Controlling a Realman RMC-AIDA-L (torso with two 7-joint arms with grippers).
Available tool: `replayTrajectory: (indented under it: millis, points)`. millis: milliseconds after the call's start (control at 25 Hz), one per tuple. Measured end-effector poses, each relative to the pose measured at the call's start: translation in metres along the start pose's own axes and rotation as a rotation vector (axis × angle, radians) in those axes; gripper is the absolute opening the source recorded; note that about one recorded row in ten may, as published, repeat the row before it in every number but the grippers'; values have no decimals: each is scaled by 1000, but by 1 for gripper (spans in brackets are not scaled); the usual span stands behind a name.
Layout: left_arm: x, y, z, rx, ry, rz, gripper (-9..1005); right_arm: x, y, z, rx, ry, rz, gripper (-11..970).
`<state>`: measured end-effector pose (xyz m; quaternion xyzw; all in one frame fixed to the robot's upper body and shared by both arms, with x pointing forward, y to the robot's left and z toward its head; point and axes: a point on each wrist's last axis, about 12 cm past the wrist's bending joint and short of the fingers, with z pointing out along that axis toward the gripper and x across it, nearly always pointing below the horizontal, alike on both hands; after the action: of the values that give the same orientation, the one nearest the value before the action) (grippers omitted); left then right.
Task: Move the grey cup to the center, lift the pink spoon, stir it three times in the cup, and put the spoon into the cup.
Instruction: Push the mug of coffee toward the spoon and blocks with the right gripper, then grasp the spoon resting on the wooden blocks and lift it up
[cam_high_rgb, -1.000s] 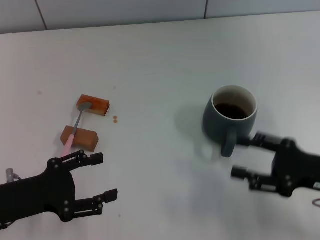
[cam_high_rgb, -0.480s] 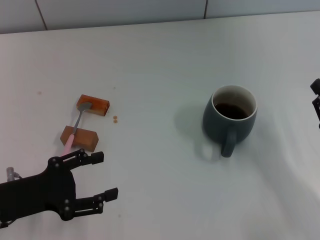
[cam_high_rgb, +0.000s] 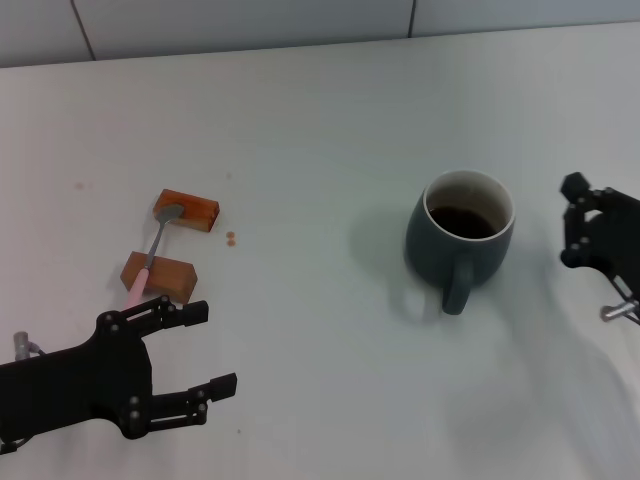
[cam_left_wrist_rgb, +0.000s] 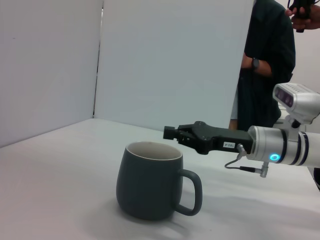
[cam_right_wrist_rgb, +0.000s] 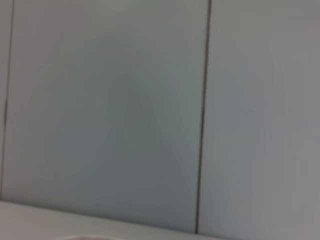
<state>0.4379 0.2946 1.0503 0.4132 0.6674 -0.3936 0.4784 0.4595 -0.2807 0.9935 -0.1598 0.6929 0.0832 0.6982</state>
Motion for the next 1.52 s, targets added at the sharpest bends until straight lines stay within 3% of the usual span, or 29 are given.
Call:
replayTrajectory:
  millis: [160,1160,1320,1520]
  points:
    - [0,0,0,-1,0,0,843,0,13,12,-70,19,9,-1]
    - [-4,2,-2,0,6,11,842,-17,72,65,-343,49,56,1]
    - [-4,2,-2,0,6,11,842,-18,71,65,-329,40,65,2]
    - [-3,2,-3,-3,7,15,842,-23,36,42,-75,-100,152,2]
